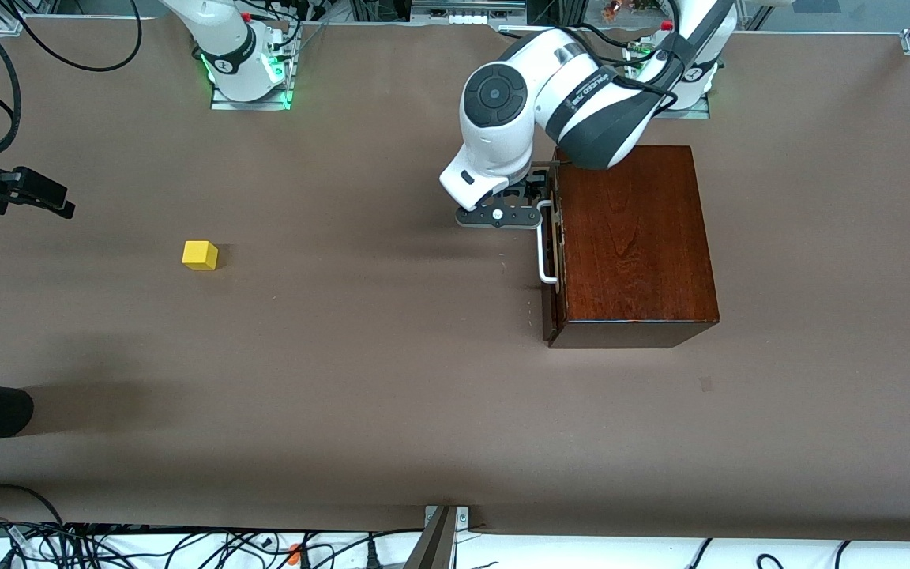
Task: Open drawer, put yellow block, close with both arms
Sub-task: 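Reach the left gripper to the white drawer handle, then grasp the handle with the left gripper and pull the drawer open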
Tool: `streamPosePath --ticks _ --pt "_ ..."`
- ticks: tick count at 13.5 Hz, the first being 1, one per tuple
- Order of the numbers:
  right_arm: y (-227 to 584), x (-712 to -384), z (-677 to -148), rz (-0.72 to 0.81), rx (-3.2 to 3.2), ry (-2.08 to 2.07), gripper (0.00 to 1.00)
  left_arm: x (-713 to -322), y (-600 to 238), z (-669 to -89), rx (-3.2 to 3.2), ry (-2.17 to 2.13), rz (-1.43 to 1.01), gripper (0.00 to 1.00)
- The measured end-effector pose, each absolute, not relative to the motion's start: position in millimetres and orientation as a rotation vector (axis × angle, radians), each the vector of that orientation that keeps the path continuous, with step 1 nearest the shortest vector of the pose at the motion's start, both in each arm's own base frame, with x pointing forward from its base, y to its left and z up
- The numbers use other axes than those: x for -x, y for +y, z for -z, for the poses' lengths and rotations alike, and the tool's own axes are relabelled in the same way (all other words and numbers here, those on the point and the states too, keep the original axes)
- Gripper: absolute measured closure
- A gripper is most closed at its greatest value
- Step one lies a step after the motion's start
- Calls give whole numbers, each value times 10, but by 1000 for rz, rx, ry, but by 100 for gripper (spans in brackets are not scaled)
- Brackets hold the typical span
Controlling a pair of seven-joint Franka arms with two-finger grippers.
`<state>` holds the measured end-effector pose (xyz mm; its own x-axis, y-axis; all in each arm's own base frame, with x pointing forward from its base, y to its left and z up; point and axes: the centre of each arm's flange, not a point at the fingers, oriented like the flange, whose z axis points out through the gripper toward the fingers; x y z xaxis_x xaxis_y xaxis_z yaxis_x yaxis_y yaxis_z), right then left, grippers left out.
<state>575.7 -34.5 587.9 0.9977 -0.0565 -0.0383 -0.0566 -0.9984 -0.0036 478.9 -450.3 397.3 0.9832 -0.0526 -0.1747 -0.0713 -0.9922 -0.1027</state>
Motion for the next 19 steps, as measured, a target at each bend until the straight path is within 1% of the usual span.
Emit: streamPosePath --ticks 5,9,13,19 --pt "-345 -5757 -5879 -60 3135 89 0 -4567 -4617 -3613 2939 215 -201 0" --pt "-349 -5757 -5879 -60 3135 89 0 -4695 -4514 -3447 2911 217 -161 0" --pt "-350 -5757 -5879 -60 3135 90 0 -4802 -4383 -3264 2888 200 -174 0" --pt "-344 -5758 -5880 -59 3135 87 0 -4858 -4385 -3128 2895 214 -149 0"
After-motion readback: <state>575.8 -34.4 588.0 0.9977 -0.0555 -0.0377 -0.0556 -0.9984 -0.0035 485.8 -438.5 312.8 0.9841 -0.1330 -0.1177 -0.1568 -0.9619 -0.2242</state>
